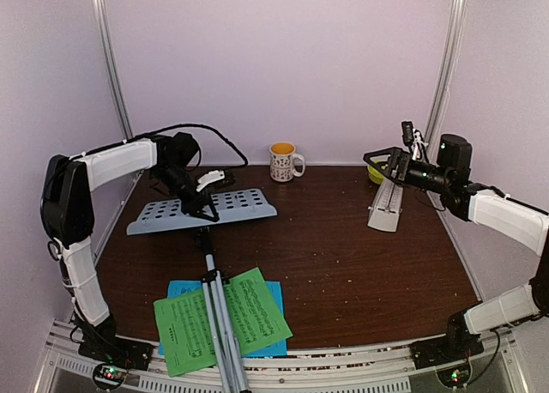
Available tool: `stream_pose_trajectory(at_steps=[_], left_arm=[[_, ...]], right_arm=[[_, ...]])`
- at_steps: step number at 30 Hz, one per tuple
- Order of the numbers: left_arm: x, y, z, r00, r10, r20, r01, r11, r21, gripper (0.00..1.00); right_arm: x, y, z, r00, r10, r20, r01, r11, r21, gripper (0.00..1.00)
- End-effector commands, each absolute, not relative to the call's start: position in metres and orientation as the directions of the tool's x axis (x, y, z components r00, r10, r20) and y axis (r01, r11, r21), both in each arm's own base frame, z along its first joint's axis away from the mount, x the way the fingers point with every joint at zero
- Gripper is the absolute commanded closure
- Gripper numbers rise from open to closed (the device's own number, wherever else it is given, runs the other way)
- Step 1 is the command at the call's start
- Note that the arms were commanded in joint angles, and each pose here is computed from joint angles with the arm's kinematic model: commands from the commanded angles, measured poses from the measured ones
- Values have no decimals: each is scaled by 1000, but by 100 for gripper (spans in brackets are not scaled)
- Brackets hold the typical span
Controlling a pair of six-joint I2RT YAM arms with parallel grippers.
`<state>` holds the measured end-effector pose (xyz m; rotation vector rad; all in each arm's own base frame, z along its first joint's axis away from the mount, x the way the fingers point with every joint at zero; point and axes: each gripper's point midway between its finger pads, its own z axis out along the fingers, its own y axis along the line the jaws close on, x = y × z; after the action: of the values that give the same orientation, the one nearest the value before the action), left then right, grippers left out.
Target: Set up the instrument practice props
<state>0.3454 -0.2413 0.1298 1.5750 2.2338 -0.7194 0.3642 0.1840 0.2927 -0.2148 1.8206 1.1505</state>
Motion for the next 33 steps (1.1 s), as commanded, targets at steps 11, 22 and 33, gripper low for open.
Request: stream_pose_trajectory(at_steps=[11, 22, 33], left_arm=[[316, -266, 355, 35, 738, -674, 899, 271, 343, 100], [261, -294, 470, 413, 666, -621, 686, 221, 693, 100], [199, -318, 539, 721, 507, -472, 447, 180, 876, 100]], right_arm=[[350, 183, 325, -459, 378, -804, -634, 494, 595, 0], [347, 195, 320, -473, 402, -784, -658, 431, 617, 0], [308, 262, 339, -507, 321, -800, -762, 267, 590, 4]])
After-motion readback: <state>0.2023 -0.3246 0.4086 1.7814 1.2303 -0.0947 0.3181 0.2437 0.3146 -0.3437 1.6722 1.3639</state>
